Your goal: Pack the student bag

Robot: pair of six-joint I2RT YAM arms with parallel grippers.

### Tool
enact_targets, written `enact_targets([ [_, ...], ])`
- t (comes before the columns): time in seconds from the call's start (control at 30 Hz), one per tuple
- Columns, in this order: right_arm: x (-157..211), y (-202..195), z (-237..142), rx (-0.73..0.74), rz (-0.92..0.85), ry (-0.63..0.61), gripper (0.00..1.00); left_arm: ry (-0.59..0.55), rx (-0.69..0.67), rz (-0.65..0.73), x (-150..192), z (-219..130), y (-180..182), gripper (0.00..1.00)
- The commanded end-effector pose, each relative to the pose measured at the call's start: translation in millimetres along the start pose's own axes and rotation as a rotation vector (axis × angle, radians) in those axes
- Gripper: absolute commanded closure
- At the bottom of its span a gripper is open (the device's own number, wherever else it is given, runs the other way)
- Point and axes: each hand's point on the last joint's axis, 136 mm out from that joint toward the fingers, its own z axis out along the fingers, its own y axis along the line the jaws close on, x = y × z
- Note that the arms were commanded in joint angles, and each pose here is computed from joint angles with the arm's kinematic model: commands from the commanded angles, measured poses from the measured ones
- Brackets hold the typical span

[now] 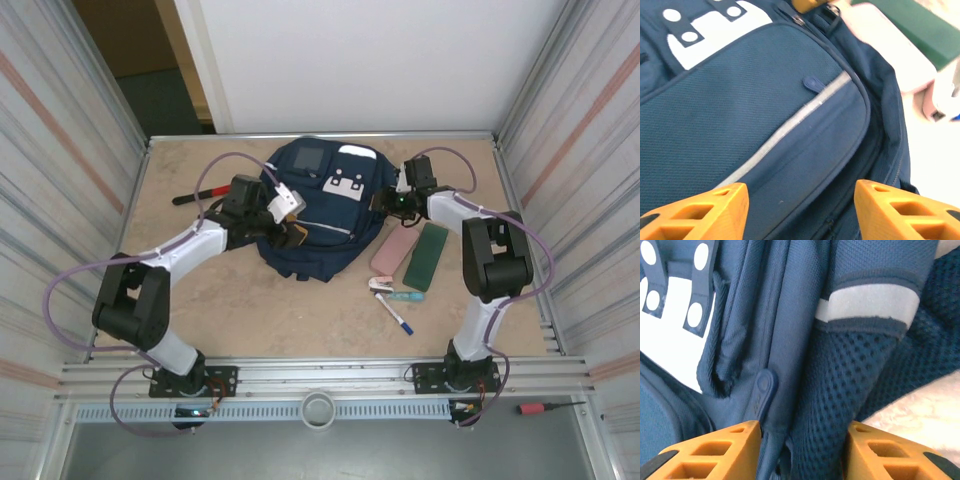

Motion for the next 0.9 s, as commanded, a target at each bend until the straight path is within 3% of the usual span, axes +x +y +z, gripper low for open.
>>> enact_targets([
  [0.0, -2.6, 3.6, -28.7, 0.043, -0.07, -0.038, 0.53, -0.048, -0.112, -0.146, -16.1, -6.6, 10.0, 0.4],
  [0.17, 7.5, 17.7, -40.7, 0.092, -0.154, -0.056, 0.47, 0.018, -0.349, -0.383, -0.9, -15.2, 36.1, 0.39],
  [0.27, 22.1, 33.0, -42.8, 0.127, -0.26, -0.037, 0.45, 0.021, -0.374, -0.483, 5.4, -22.7, 33.2, 0.39],
  [0.5, 3.8, 13.2, -44.2, 0.182, -0.217, -0.048, 0.41, 0.059, -0.325, -0.398, -13.0, -2.3, -10.5, 0.37],
  [0.73, -41.9, -12.8, -16.2, -0.099, 0.107, 0.005, 0.31, 0.131, -0.369, -0.473, 12.7, 9.2, -16.2, 0.34],
  [0.87, -52.1, -14.4, 7.6, -0.175, 0.174, 0.036, 0.32, 0.148, -0.376, -0.554, 40.9, -5.3, -30.0, 0.33],
])
